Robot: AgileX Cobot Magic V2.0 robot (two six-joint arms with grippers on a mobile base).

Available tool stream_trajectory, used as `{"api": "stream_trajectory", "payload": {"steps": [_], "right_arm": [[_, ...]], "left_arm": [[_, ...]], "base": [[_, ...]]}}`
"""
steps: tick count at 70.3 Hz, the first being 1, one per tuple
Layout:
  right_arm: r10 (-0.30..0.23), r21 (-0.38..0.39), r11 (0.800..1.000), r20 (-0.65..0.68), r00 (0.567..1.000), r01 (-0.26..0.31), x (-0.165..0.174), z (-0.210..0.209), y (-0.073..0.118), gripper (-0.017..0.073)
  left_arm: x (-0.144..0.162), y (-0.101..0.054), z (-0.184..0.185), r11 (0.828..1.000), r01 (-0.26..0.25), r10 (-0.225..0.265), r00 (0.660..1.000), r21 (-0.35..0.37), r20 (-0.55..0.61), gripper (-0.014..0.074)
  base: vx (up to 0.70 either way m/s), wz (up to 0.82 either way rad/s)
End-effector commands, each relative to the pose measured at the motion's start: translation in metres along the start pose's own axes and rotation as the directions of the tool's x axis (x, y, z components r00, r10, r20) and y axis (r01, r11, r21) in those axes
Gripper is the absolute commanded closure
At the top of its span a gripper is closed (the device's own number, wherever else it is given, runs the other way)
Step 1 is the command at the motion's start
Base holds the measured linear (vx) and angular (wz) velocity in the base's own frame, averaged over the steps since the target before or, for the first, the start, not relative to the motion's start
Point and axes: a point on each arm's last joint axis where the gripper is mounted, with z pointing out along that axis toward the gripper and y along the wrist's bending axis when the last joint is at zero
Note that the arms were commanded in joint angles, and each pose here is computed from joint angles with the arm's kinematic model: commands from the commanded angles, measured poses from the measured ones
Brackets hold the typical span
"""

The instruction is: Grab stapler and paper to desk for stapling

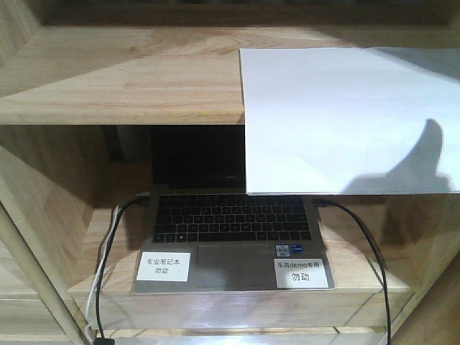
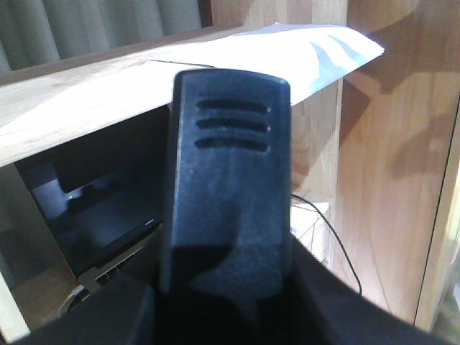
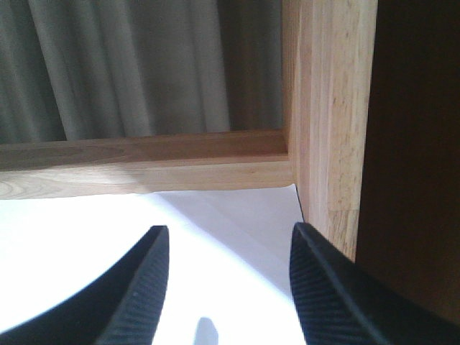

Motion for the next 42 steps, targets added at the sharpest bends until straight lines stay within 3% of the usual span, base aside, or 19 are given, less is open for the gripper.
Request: {"api": "stream_trajectory", "payload": {"steps": [1, 30, 42], "right_arm": [[-0.007, 0.008, 1.0, 0.092, 0.996, 0.007, -0.0145, -0.0017, -0.0001, 0.02], [-0.005, 0.006, 1.0, 0.092, 0.996, 0.005, -0.0145, -0.0017, 0.0, 0.019], [0.026, 0.002, 1.0, 0.126, 0.992, -0.026, -0.0176, -0.002, 0.0, 0.0055]], "left_arm": [[-0.0167, 0.0015, -0.0024, 1.0, 0.011, -0.01, 0.992, -0.009, 0.124, 0.06], [-0.0165, 0.0015, -0.0024, 1.0, 0.011, -0.01, 0.992, -0.008, 0.122, 0.06], [-0.0165, 0.0015, -0.0024, 1.0, 0.011, -0.01, 0.992, -0.008, 0.122, 0.06]], "base": [[0.0, 0.0], [0.0, 0.0], [0.0, 0.0]]}}
